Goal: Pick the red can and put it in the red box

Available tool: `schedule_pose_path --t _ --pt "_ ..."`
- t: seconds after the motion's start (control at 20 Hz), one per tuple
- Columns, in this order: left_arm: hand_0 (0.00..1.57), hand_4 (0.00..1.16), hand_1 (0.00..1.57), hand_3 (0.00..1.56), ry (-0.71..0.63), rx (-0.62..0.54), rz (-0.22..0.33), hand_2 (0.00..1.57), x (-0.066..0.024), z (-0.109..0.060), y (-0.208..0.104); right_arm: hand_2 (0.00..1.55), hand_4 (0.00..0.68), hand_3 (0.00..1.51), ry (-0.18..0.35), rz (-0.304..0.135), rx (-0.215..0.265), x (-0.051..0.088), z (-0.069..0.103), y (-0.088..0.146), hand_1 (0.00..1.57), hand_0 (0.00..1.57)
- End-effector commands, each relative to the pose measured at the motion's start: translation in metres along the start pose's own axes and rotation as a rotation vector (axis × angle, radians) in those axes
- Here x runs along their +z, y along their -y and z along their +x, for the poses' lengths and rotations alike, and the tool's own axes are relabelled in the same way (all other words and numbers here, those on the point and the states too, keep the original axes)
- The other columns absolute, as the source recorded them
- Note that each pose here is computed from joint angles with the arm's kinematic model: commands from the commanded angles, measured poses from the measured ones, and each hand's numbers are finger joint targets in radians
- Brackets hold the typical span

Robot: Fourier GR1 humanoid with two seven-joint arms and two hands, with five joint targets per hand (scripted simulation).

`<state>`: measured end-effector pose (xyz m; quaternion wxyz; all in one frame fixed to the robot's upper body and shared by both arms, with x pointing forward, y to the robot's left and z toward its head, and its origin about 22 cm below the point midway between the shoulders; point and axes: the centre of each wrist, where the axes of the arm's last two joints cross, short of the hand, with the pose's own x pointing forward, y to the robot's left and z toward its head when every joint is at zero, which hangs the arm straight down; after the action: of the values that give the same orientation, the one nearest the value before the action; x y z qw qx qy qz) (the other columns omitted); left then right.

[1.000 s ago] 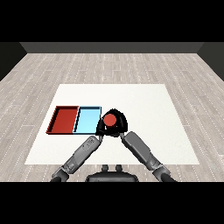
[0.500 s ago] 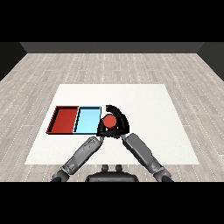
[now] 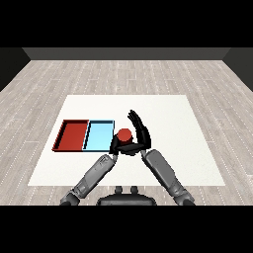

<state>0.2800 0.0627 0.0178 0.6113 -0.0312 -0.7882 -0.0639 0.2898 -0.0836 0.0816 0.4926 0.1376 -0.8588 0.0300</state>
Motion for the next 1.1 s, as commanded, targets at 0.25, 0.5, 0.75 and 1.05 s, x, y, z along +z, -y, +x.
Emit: schedule_pose_path --t 0.25,0.5,0.75,1.05 --pt "1.57 1.12 1.57 1.48 -0.043 0.015 0.051 1.57 0.0084 -0.014 -0.024 0.0 0.0 0.0 0.151 -0.117 0.039 -0.018 0.073 0.059 0.0 0.0" --pt "1.57 1.13 1.57 1.46 -0.013 -0.028 0.074 1.57 0.0042 -0.009 -0.053 0.0 0.0 0.0 0.149 -0.193 0.056 0.001 0.067 0.064 0.0 0.0" --pt "1.57 1.12 1.57 1.46 0.057 -0.111 0.119 1.57 0.0084 0.027 -0.087 0.0 0.0 0.0 0.099 -0.263 0.047 0.026 0.051 0.118 0.0 0.0" --pt "1.57 1.12 1.57 1.44 0.037 -0.233 0.174 1.55 -0.0216 0.054 -0.143 0.0 0.0 0.0 0.008 -0.286 0.143 0.072 0.049 0.173 0.0 0.0"
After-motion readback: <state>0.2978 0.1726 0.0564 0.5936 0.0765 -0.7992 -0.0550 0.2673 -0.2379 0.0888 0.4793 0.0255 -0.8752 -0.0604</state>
